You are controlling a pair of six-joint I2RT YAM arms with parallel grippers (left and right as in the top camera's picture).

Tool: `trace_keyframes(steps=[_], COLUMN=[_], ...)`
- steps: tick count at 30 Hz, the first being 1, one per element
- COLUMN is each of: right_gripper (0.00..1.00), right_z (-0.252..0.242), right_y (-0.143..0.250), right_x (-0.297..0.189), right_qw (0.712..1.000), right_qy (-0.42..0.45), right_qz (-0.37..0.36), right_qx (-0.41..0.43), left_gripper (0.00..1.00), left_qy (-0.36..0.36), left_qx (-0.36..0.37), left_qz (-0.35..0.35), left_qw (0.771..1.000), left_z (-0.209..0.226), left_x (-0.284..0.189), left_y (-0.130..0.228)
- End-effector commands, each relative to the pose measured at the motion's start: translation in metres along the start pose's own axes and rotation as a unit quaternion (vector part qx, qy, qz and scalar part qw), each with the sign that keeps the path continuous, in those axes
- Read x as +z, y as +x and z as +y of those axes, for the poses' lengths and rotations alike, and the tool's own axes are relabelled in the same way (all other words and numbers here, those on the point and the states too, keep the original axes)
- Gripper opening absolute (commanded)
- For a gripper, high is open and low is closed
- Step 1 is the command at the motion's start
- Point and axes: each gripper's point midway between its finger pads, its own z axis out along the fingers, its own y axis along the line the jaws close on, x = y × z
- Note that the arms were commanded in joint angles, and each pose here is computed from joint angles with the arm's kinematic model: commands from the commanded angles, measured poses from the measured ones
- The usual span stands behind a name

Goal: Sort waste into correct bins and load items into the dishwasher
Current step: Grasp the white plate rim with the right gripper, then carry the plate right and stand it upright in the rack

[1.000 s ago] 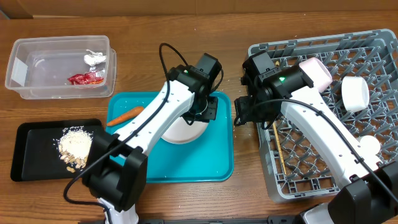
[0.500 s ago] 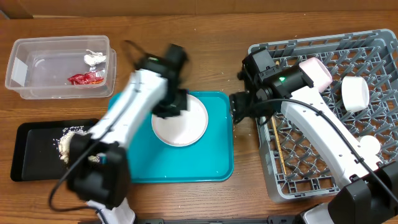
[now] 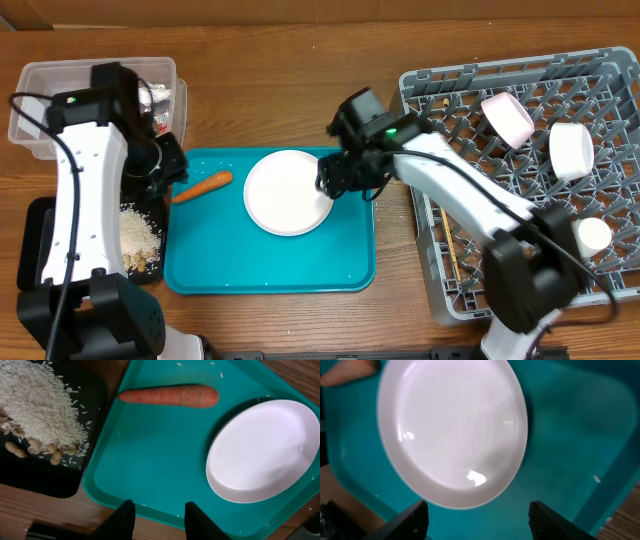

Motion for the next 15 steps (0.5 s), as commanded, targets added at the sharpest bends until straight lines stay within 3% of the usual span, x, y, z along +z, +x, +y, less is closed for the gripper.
trace_keyframes(steps=[1, 6, 8, 12, 13, 15], right_gripper=[0.64, 0.60, 0.50, 0.11, 0.05, 0.04], right_z=[-0.013, -0.029, -0.031, -0.030, -0.030, -0.030], right_y=[0.011, 0.022, 0.027, 0.030, 0.029, 0.028], right_x=[0.037, 0.067, 0.074, 0.077, 0.076, 0.075], right_qw=[0.998, 0.993, 0.992, 0.991, 0.991, 0.991], right_qy=[0.021, 0.035, 0.036, 0.033, 0.033, 0.034], right_qz=[0.039, 0.073, 0.086, 0.094, 0.093, 0.093], right_qx=[0.042, 0.080, 0.084, 0.086, 0.085, 0.087], left_gripper=[0.35, 0.35, 0.36, 0.36, 0.36, 0.36], left_qy=[0.004, 0.004, 0.004, 0.005, 0.005, 0.005], left_qx=[0.013, 0.017, 0.017, 0.017, 0.017, 0.017], left_qz=[-0.011, -0.011, -0.013, -0.015, -0.015, -0.014], left_qw=[1.000, 1.000, 1.000, 1.000, 1.000, 1.000], left_z=[0.004, 0.004, 0.003, 0.003, 0.003, 0.003], left_x=[-0.007, -0.007, -0.007, -0.007, -0.007, -0.007], left_y=[-0.004, -0.004, -0.005, -0.006, -0.006, -0.006])
